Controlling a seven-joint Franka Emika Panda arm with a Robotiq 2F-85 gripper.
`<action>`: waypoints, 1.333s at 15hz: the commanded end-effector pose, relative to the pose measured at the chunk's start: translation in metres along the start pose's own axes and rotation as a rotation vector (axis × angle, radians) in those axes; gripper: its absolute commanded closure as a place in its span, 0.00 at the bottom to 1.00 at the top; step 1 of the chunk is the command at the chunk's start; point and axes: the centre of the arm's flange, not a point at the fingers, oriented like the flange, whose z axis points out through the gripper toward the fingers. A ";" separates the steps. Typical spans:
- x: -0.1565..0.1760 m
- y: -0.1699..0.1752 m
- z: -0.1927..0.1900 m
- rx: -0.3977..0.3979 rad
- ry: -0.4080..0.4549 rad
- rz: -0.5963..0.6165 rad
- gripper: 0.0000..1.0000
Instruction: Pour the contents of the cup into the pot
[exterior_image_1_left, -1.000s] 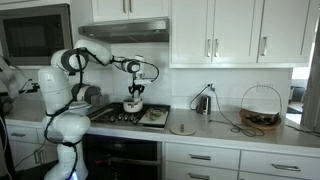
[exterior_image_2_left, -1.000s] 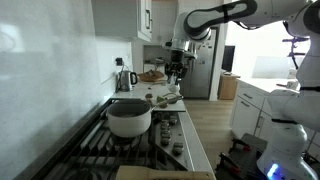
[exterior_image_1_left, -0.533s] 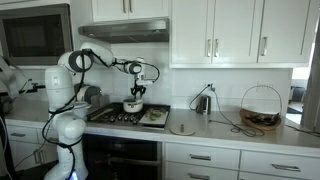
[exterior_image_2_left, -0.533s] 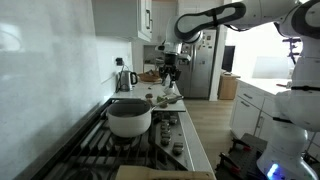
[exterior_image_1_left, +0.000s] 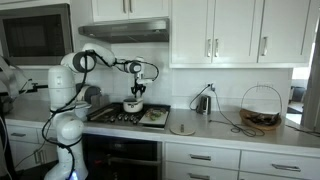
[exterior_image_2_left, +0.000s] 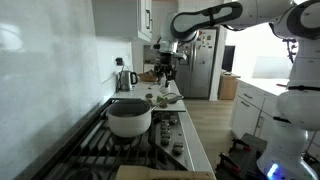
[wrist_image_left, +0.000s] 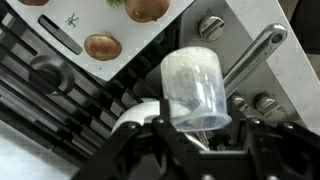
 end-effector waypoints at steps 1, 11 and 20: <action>0.012 0.005 -0.006 -0.004 -0.035 -0.040 0.70; 0.050 -0.005 -0.002 -0.025 -0.093 -0.107 0.70; 0.080 0.004 -0.002 -0.059 -0.123 -0.105 0.70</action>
